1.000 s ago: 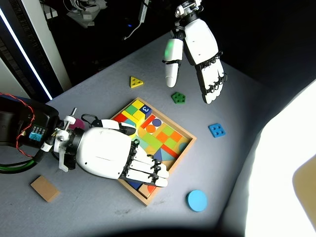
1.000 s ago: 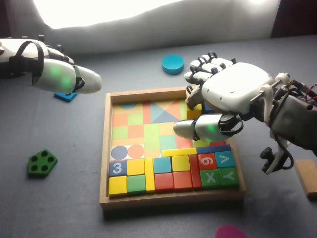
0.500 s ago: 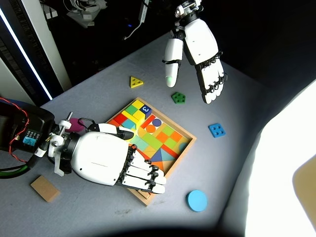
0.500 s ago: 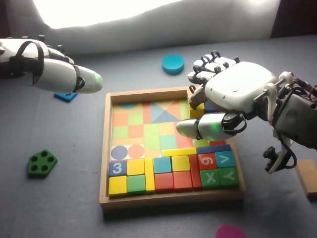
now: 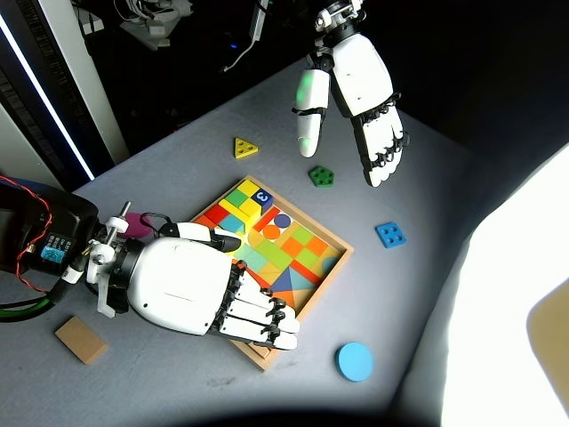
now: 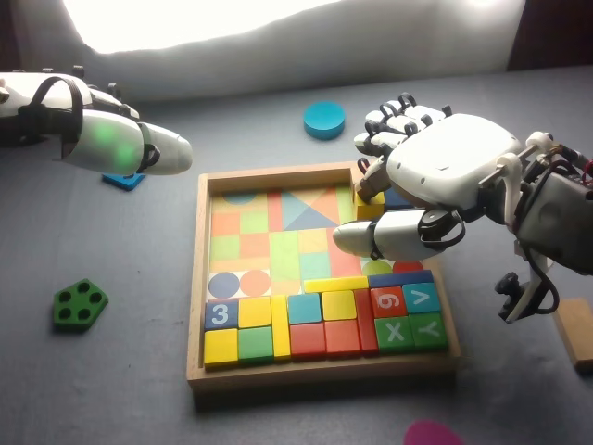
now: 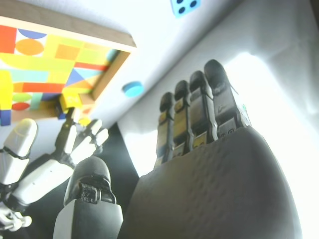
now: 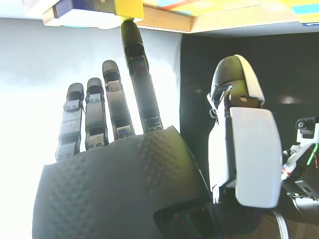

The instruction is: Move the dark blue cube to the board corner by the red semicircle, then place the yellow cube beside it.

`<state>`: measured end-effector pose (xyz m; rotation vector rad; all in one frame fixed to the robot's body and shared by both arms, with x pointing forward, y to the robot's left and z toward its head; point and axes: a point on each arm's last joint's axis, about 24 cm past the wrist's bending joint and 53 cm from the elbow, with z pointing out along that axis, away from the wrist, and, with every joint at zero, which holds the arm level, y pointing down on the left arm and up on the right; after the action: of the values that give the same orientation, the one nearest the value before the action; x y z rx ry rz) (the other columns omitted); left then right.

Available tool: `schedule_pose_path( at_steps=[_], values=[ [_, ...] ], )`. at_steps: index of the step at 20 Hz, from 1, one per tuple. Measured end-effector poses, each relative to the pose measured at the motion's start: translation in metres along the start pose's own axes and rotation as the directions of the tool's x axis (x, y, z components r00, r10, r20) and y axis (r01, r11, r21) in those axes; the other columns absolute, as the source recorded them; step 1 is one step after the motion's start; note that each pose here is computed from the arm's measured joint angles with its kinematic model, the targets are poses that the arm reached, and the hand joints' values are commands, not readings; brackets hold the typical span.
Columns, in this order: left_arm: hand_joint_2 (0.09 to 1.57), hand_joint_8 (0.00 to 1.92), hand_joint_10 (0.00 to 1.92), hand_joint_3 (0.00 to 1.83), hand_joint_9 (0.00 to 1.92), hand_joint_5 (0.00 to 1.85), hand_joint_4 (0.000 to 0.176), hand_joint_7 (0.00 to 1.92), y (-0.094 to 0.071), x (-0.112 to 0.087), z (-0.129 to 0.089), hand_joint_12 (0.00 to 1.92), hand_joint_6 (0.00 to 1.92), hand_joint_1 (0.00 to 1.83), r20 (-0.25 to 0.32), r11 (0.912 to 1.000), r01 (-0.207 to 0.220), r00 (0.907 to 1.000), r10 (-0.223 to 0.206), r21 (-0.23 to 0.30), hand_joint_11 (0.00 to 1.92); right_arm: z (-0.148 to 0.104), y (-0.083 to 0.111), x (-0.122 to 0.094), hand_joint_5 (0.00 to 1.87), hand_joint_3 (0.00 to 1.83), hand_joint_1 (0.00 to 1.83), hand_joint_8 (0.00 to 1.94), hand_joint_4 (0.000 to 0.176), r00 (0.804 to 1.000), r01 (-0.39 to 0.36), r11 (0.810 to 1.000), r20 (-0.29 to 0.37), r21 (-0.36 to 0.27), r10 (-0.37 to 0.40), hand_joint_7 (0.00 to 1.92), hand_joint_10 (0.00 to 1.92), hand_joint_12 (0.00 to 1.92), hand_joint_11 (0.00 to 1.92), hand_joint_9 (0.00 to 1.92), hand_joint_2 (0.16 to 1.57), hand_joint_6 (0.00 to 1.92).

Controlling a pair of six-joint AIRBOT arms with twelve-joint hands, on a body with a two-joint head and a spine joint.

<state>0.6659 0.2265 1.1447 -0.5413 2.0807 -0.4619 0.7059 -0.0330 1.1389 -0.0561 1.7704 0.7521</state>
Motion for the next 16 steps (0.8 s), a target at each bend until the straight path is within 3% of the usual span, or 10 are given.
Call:
schedule_pose_path(
  at_steps=[8, 16],
  values=[
    [1.16, 0.00, 0.00, 0.00, 0.14, 0.17, 0.000, 0.19, 0.000, 0.000, 0.000, 0.45, 0.01, 0.00, 0.000, 1.0000, 0.000, 1.0000, 0.000, -0.001, 0.00, 0.000, 0.001, -0.004, 0.78, 0.00, 0.00, 0.01, 0.000, 1.000, -0.009, 1.000, 0.005, -0.001, 0.009, 0.21, 0.01, 0.00, 0.00, 0.02, 1.13, 0.00],
    [1.16, 0.00, 0.00, 0.00, 0.13, 0.15, 0.000, 0.18, 0.000, 0.001, 0.000, 0.42, 0.00, 0.00, -0.002, 1.0000, 0.003, 1.0000, -0.003, 0.000, 0.00, 0.000, 0.002, -0.046, 0.77, 0.00, 0.00, 0.00, 0.000, 0.994, -0.053, 0.999, 0.092, 0.000, 0.052, 0.21, 0.01, 0.00, 0.00, 0.04, 1.12, 0.00]
  ],
)
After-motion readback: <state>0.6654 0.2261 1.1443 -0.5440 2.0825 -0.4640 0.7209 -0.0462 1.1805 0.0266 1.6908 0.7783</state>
